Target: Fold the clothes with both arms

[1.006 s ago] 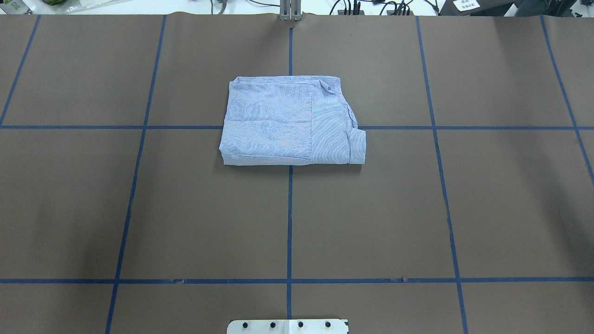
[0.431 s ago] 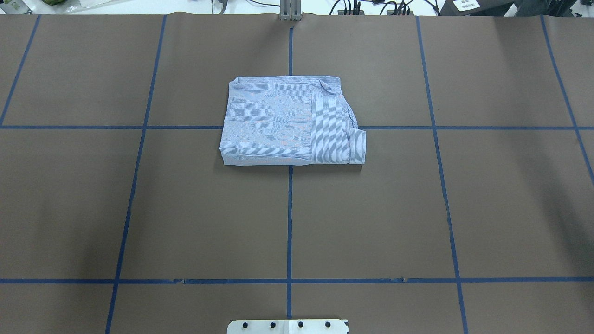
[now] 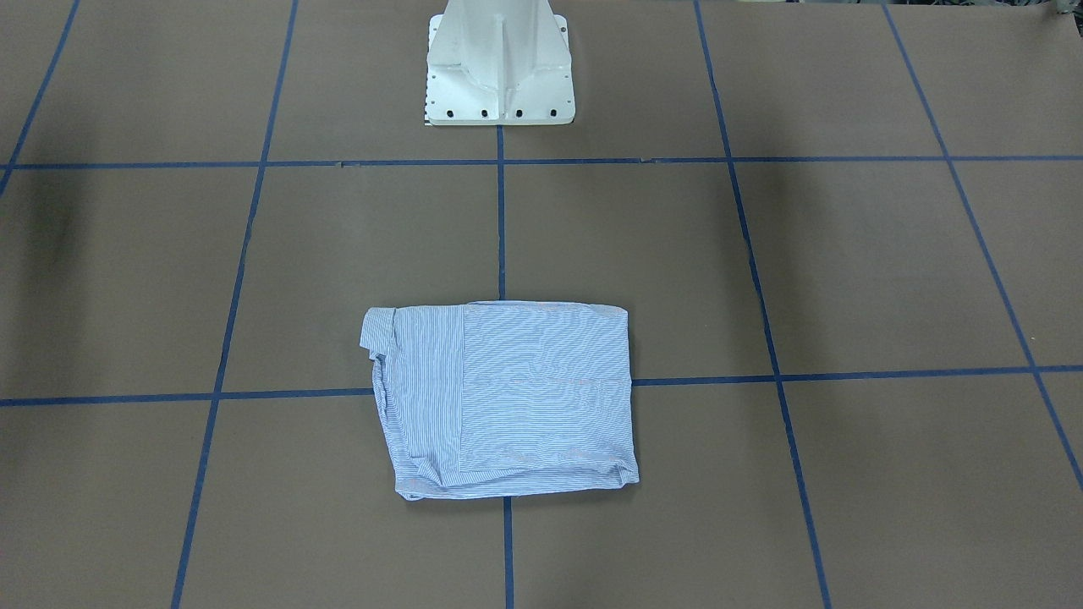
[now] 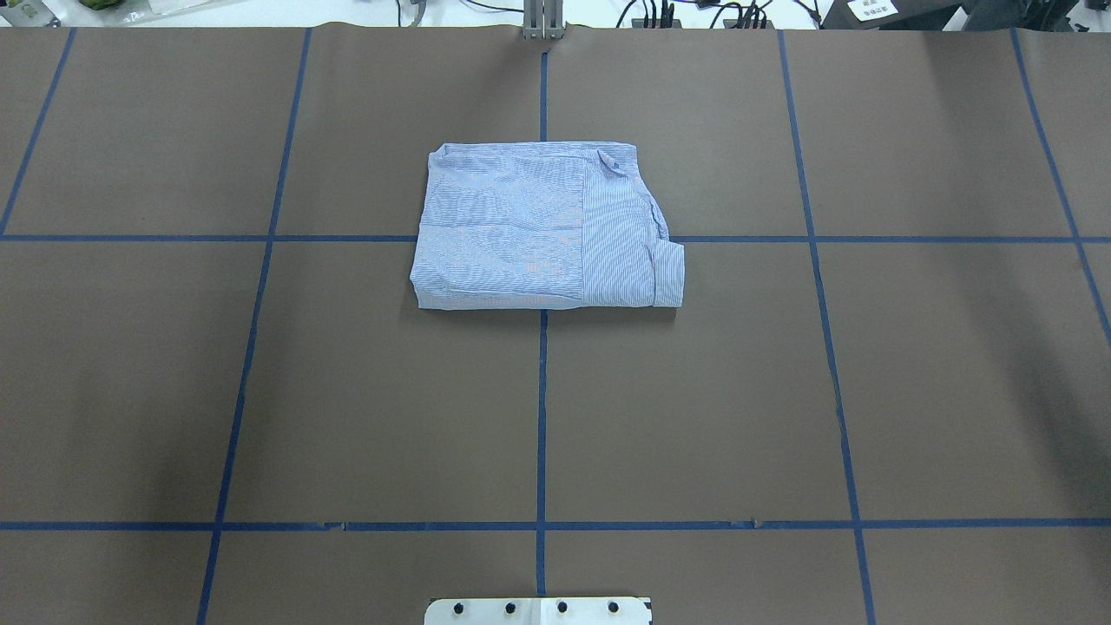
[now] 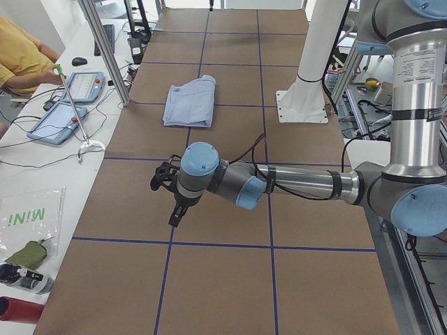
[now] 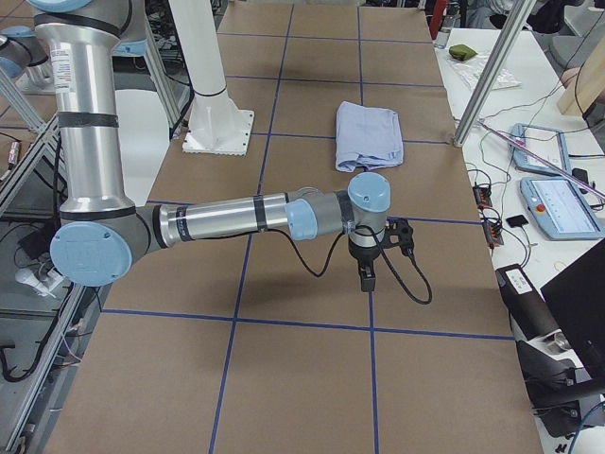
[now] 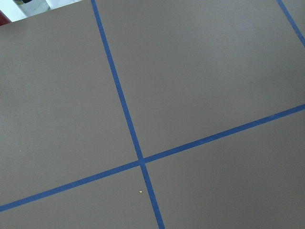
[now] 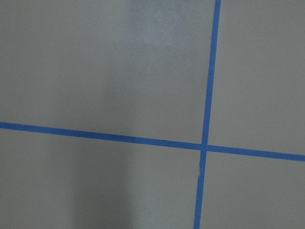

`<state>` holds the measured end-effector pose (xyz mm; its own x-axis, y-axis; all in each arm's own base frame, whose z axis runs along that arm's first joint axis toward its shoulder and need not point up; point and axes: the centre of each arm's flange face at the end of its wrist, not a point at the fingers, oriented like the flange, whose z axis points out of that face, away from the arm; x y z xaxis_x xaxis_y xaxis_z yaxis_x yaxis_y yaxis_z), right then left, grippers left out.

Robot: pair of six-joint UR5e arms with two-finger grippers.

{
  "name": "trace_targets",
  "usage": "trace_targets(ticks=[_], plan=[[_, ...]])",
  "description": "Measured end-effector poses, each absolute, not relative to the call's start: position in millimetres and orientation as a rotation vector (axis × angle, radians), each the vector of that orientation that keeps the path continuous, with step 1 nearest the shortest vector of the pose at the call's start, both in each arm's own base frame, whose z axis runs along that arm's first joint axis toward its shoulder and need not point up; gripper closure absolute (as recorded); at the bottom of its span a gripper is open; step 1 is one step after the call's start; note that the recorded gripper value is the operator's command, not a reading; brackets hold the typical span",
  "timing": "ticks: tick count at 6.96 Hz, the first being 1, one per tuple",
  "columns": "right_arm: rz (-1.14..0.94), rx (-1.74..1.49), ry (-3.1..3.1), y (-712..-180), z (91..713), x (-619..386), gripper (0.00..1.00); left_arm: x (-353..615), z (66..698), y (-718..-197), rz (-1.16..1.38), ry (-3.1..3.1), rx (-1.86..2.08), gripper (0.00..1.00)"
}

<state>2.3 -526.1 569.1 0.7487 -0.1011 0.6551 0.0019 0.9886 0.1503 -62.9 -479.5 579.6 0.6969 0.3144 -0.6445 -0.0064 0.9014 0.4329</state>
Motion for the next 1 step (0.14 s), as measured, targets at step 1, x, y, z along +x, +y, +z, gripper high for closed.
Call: trace_targets(ticks=[1], plan=[[-0.058,0.145,-0.724,-527.2,567.9,1.7,0.00,-62.9,579.7,-479.5,0.185,0.785,0.421,0.00]])
